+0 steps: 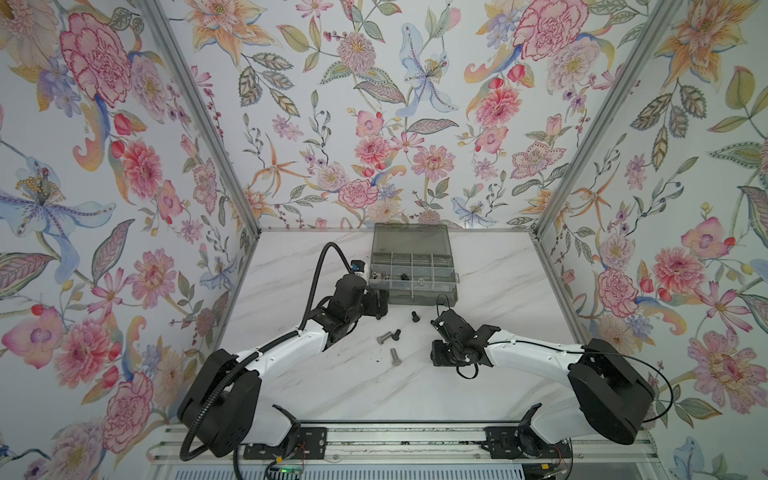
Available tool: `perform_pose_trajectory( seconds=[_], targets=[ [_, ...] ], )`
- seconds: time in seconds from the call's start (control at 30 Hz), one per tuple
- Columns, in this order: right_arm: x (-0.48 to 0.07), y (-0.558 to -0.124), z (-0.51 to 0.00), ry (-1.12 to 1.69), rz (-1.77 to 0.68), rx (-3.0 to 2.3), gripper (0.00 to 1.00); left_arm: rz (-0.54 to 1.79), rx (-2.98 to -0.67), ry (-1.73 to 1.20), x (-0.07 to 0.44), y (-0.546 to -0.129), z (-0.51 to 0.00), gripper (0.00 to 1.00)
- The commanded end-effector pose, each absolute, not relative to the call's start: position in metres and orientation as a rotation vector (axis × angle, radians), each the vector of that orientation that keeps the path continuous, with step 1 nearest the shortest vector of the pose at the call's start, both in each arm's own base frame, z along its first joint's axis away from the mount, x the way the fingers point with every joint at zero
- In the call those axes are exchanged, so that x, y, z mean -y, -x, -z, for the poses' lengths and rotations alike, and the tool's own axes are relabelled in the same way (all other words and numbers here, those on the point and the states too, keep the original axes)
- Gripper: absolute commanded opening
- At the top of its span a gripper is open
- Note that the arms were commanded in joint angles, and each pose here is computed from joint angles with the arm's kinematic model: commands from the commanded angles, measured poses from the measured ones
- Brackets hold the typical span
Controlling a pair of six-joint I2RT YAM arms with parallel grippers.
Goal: Sort the screws and nuts into containers
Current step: 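Lower the right gripper around the silver hex nut and close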
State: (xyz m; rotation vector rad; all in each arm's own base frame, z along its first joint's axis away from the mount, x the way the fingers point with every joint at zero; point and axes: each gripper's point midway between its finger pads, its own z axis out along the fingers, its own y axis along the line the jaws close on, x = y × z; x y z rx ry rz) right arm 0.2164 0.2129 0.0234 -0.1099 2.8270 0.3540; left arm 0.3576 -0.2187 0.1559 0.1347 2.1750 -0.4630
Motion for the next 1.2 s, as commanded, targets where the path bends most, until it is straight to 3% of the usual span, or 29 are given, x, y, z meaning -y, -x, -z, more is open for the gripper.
perform_pose_trajectory(
  seconds=[0.0,0.47,0.8,1.17],
  targets=[
    [-0.211,-0.2147,-0.0201,0.115,-0.303,-2.846,0.46,0.464,-2.18,-0.11,0.2134,-0.3583,-0.1511,0.99],
    [-0.2143,-0.213,-0.0178,0.154,-0.267,-2.86,0.32,0.464,-2.184,-0.107,0.211,-0.3574,-0.1479,0.99],
    [-0.2146,-0.212,-0.0161,0.166,-0.257,-2.865,0.16,0.461,-2.178,-0.096,0.2071,-0.356,-0.1484,1.0],
    [-0.2203,-0.221,-0.023,0.24,-0.256,-2.831,0.11,0.473,-2.179,-0.098,0.2088,-0.3555,-0.151,0.99]
  ],
)
